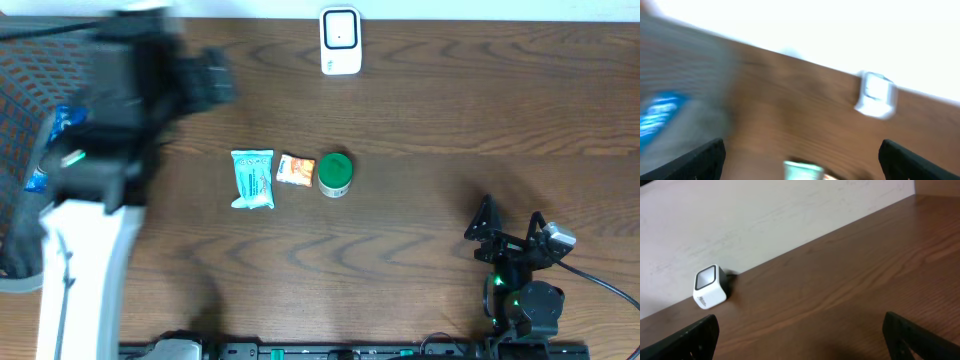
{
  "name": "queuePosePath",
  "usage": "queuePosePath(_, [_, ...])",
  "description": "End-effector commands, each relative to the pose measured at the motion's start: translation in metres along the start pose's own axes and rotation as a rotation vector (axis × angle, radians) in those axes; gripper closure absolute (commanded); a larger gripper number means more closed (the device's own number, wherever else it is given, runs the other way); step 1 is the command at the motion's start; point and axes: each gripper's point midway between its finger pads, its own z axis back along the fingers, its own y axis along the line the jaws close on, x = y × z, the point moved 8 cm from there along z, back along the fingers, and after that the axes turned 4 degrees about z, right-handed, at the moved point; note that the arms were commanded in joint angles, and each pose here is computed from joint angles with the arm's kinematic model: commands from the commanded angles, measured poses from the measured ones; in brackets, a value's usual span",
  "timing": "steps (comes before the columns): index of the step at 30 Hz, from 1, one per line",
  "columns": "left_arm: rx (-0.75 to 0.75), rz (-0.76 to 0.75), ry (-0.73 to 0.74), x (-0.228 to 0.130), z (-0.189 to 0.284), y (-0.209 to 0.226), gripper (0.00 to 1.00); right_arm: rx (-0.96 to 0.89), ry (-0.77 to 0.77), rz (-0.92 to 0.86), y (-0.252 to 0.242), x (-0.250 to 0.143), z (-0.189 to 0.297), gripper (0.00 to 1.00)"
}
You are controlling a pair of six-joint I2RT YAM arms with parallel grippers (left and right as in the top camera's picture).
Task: Scan the item barcode
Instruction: 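Place the orange tissue pack between wipes and bottle with the left gripper, then reach the left gripper into the basket and grasp the blue Oreo packet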
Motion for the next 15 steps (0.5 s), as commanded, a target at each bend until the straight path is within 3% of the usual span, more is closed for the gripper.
queuePosePath(1, [0.231, 0.000, -0.004, 0.009, -0.007, 0.058, 0.02, -0.002, 0.002, 0.011, 0.000, -0.001, 0.000, 0.01])
queuePosePath(5, [0.393, -0.045, 0.041, 0.015, -0.014, 0.119, 0.02, -0.002, 0.002, 0.011, 0.000, -0.001, 0.000, 0.01])
queuePosePath(10, [0.551, 0.056, 0.129, 0.011, -0.041, 0.194, 0.02, -0.002, 0.002, 0.011, 0.000, -0.001, 0.000, 0.01])
queuePosePath(11, [0.589, 0.084, 0.192, 0.003, -0.057, 0.220, 0.02, -0.002, 0.002, 0.011, 0.000, -0.001, 0.000, 0.01])
queuePosePath(15, [0.618, 0.068, 0.345, -0.020, -0.088, 0.258, 0.02, -0.002, 0.002, 0.011, 0.000, -0.001, 0.000, 0.01])
